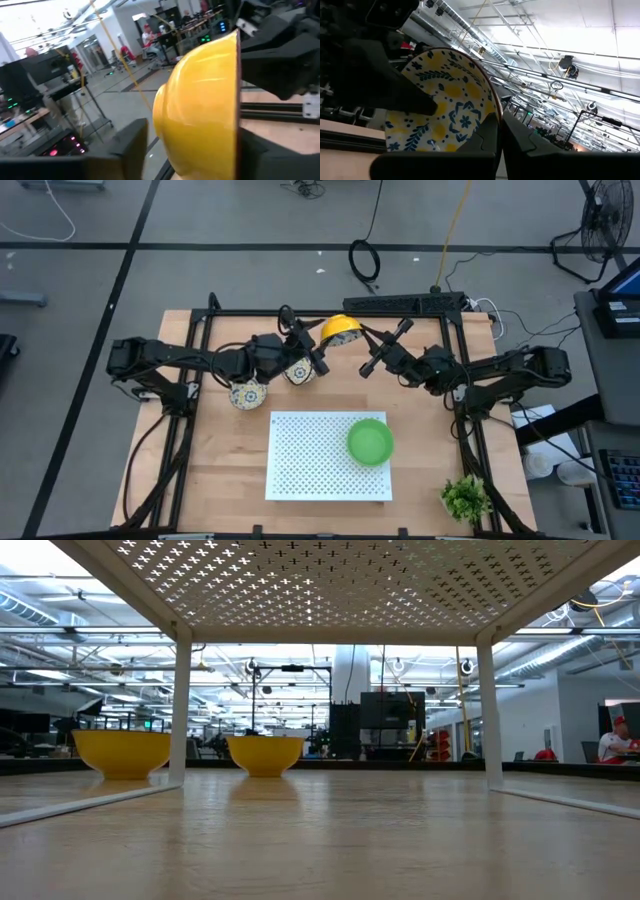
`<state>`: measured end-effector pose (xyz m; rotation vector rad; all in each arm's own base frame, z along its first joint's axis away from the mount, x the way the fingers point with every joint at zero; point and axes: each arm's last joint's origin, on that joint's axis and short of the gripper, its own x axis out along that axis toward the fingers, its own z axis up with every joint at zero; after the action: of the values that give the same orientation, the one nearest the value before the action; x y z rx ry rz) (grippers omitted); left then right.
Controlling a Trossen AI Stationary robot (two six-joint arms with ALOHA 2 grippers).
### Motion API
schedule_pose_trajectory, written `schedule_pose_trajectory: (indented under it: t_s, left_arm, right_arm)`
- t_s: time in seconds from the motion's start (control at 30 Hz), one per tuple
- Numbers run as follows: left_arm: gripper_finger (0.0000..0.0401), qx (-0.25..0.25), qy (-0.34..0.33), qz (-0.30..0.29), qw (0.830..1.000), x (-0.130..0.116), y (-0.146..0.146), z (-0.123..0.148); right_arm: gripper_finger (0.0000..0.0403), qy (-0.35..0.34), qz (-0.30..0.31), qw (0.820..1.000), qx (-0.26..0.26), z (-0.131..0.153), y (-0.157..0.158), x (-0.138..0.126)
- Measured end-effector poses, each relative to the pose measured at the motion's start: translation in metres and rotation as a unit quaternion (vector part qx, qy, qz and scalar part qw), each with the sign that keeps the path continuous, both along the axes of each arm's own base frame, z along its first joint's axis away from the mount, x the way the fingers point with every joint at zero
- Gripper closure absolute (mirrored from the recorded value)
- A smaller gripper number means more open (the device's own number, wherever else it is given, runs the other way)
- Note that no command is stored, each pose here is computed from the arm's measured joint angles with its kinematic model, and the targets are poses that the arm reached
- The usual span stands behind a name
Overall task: Pick & Place Mini bowls
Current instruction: Put the right white bowl on the shelf
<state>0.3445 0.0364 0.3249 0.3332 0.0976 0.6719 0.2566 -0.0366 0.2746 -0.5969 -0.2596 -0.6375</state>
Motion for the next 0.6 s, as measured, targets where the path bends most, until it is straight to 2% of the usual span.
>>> schedule_pose_trajectory:
  t_s: [0.2, 0.23, 0.4, 0.47, 0.6]
  left_arm:
    - [0.0363, -0.013, -0.015, 0.052, 0.998, -0.001, 0.002, 0.000]
    - [0.0378, -0.013, -0.013, 0.057, 0.998, -0.002, 0.002, 0.000]
    - [0.0380, -0.014, -0.011, 0.082, 0.996, -0.006, -0.004, 0.002]
    - [0.0380, -0.015, -0.018, 0.076, 0.997, -0.007, -0.012, 0.006]
    - [0.0380, -0.029, -0.029, 0.042, 0.998, -0.019, -0.037, 0.018]
  right_arm:
    - [0.0402, 0.006, 0.023, 1.000, -0.006, 0.000, 0.002, 0.002]
    - [0.0400, 0.009, 0.025, 1.000, -0.007, -0.001, 0.003, 0.002]
    - [0.0398, 0.020, 0.013, 1.000, -0.014, -0.002, 0.004, 0.002]
    - [0.0399, 0.028, 0.022, 0.999, -0.019, -0.003, 0.006, 0.003]
    - [0.0400, 0.032, -0.006, 0.999, -0.007, -0.004, 0.002, 0.003]
